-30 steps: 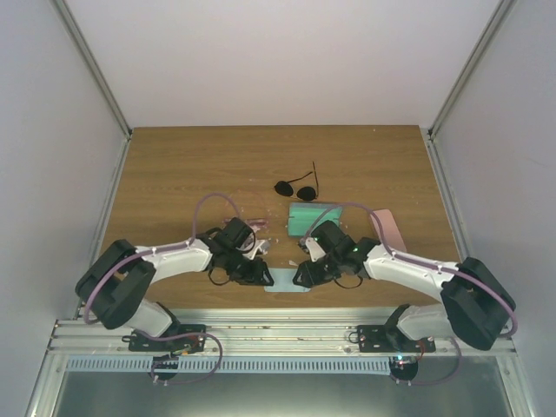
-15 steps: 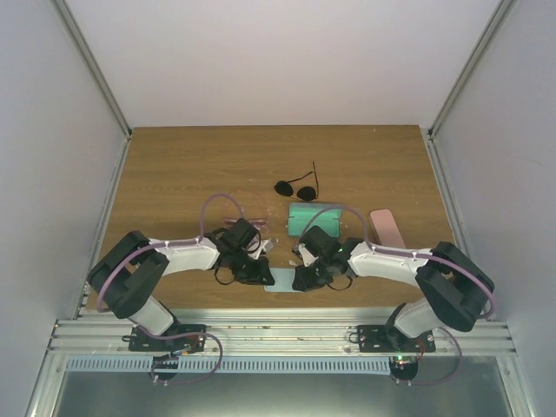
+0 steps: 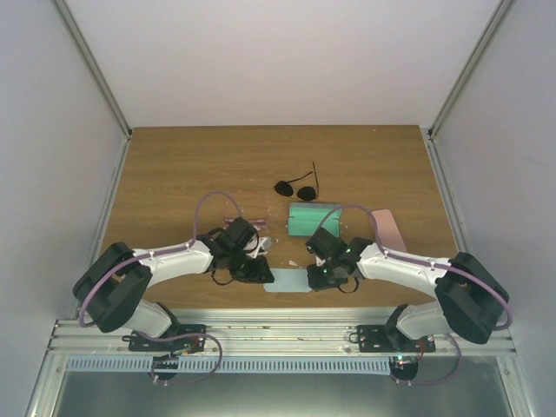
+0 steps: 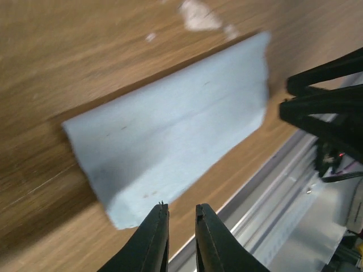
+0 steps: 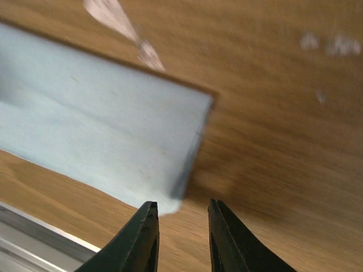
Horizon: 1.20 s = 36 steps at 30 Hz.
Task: Organize the sunglasses
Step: Fold the glasses cleaning cloth at the center of the board, then pick up the glasses cleaning cloth from the center of the board.
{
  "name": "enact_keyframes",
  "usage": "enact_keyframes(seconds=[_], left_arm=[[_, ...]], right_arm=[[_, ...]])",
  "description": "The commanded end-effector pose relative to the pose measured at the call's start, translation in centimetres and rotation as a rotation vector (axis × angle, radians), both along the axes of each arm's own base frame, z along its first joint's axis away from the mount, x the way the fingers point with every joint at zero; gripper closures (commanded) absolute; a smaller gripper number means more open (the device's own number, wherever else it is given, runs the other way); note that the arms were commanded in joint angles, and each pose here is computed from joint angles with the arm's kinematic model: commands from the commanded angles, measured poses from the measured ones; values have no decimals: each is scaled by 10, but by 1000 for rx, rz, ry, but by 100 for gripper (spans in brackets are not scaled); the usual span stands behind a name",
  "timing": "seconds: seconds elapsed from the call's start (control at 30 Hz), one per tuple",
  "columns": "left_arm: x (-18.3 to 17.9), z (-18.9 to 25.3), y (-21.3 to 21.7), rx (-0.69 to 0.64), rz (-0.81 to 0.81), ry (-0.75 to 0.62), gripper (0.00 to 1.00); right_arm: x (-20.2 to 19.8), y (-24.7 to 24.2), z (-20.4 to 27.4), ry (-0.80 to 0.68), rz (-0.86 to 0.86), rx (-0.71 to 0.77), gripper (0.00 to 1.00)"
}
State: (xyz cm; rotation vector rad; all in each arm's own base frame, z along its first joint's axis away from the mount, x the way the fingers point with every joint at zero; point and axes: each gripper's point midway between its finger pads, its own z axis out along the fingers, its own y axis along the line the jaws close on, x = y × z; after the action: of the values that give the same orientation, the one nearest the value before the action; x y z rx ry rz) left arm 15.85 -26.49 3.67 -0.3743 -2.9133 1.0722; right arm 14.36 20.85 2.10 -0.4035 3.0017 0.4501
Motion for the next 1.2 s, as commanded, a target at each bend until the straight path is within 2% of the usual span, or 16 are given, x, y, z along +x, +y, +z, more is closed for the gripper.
enact_keyframes(seconds=[0.0, 0.17, 0.37, 0.53, 0.73, 0.8, 0.97, 1.07, 1.17], left_arm=[[27, 39, -23, -106, 30, -131, 84], [41, 19, -22, -40, 105, -121, 93], [38, -10, -19, 22, 122, -70, 96], [39, -28, 3, 148, 180, -88, 95], [32, -39, 21, 239, 183, -98, 95], [31, -25, 11, 176, 159, -112, 90], [31, 9, -7, 88, 148, -154, 65], [31, 14, 4, 137, 215, -152, 56], [25, 6, 19, 199, 286, -116, 54]], right_arm=[[31, 30, 32, -112, -1, 85, 74], [40, 69, 28, -81, 40, 200, 77], [46, 82, 10, -50, 77, 192, 79], [45, 57, -10, -51, 26, 60, 79], [39, -4, -21, -81, -83, -180, 74], [38, -30, -14, -116, -129, -273, 70], [43, -23, 17, -188, -148, -251, 56], [36, -14, 21, -184, -136, -235, 51], [27, -4, 15, -159, -113, -226, 51]])
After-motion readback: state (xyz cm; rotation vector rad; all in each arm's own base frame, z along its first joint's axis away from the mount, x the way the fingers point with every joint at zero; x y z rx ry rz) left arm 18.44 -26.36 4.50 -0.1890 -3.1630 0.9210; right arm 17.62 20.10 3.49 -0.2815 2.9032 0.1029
